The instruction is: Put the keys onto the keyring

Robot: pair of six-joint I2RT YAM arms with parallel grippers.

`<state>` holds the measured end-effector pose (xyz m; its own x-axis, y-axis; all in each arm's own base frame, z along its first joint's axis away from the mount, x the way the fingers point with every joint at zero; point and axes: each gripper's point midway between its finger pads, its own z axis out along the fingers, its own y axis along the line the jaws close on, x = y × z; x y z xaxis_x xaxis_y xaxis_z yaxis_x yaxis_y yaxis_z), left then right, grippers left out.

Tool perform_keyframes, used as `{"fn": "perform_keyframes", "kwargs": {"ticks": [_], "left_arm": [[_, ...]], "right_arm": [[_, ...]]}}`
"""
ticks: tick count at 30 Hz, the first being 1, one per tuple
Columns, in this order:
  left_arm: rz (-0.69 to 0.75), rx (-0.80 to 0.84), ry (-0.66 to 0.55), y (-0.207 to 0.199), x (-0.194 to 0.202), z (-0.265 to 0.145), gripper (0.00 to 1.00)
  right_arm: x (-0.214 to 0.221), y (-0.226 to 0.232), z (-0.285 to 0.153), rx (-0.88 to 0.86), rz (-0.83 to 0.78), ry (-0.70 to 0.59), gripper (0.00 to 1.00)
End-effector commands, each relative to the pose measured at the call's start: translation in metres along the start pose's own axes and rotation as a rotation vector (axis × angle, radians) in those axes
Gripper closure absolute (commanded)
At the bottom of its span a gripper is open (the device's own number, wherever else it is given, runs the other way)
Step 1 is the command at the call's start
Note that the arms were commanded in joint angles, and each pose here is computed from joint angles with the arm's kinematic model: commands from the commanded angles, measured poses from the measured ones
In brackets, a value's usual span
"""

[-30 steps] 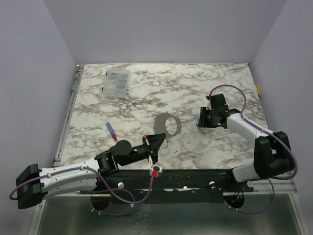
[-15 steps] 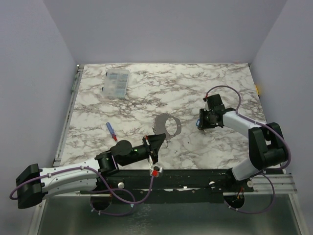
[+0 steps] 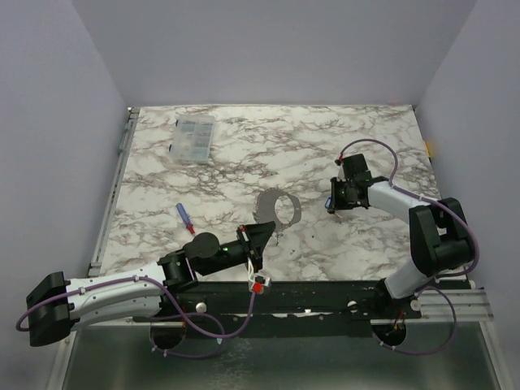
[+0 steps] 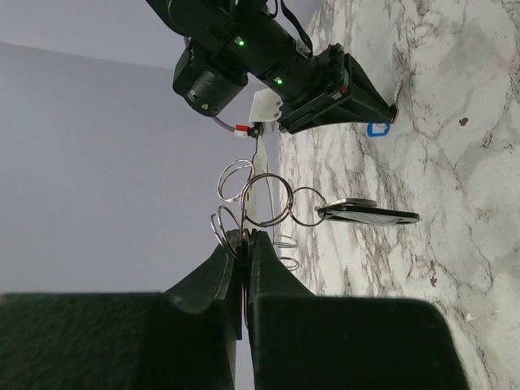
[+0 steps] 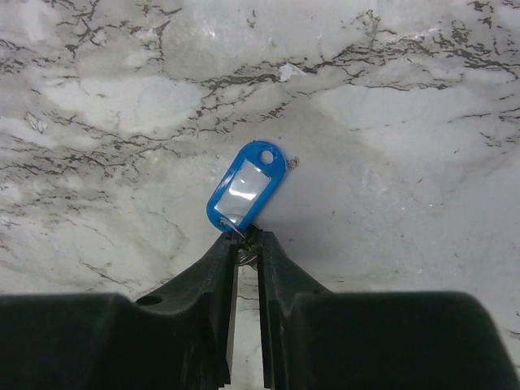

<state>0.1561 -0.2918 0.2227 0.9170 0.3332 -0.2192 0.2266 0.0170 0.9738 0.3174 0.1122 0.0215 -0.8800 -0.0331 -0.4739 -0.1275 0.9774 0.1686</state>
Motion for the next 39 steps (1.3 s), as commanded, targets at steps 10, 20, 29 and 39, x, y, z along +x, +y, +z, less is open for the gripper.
{"fn": "perform_keyframes", "kwargs": {"ticks": [10,20,29,39], "left_arm": [[-0.004,-0.034,-0.026,0.007,-0.004,-0.001,1.0],[-0.007,-0.03,-0.029,0.005,-0.005,0.0,1.0],[-0.006,-0.025,-0.025,0.003,-0.003,0.001,1.0],[-0.005,-0.024,-0.024,0.003,-0.003,0.001,1.0]], "right_arm": [[-0.01,0.006,-0.003,-0.025,-0.047,-0.015,0.99],[-0.023,0.017,-0.04,-0.078,-0.109,-0.067,0.99],[-0.028,0.035,-0.076,-0.156,-0.174,-0.097,0.99],[-0.025,0.087,-0.122,-0.311,-0.334,-0.133,0.99]]}}
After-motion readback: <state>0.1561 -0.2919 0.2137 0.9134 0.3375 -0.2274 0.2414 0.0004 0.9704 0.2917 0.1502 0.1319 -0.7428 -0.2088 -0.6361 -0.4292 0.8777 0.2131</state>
